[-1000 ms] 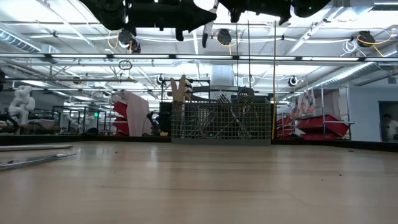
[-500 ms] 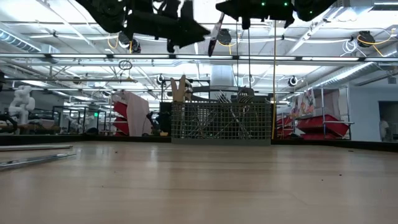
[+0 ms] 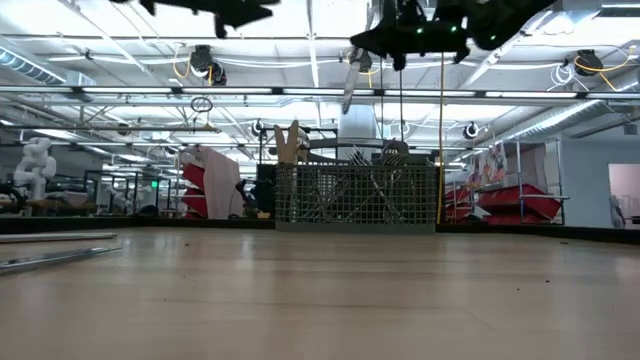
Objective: Sort silverware
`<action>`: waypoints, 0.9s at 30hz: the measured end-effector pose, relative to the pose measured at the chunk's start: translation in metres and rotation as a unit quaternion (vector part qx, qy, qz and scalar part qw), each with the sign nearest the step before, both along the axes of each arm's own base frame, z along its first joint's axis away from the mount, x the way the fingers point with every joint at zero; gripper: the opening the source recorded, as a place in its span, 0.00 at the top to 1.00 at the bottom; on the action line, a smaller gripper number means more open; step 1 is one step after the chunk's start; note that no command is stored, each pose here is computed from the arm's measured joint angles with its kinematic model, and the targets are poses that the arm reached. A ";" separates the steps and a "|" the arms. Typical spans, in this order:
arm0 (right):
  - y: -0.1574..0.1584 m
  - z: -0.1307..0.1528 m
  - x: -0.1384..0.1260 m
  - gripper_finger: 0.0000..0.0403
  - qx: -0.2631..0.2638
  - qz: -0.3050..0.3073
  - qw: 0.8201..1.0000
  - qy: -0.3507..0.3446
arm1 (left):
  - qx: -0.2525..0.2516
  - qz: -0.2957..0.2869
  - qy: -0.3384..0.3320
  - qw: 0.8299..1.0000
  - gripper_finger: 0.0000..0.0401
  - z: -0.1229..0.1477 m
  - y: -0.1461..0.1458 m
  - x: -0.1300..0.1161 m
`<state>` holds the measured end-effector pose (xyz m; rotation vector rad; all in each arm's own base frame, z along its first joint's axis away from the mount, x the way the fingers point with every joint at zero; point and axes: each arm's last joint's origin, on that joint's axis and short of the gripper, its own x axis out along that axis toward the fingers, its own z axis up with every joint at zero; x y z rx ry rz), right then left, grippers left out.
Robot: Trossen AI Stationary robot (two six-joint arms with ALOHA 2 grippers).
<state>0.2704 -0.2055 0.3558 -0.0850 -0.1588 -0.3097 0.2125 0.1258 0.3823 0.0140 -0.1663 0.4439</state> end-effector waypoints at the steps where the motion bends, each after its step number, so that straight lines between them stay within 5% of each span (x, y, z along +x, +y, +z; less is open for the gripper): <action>1: -0.001 -0.005 0.005 1.00 0.006 0.008 1.000 -0.002 | 0.006 0.003 -0.001 1.000 0.53 0.004 -0.003 -0.007; 10: -0.032 -0.023 0.058 1.00 0.015 0.046 0.998 -0.033 | 0.037 0.029 -0.013 0.999 0.53 0.025 -0.022 -0.045; 17: -0.060 -0.027 0.093 1.00 0.026 0.073 0.997 -0.010 | 0.023 0.028 0.009 0.999 0.53 0.020 -0.023 -0.046; 27: -0.075 -0.075 0.113 1.00 0.038 0.075 0.994 0.069 | 0.031 0.031 0.020 0.999 0.53 0.019 -0.023 -0.046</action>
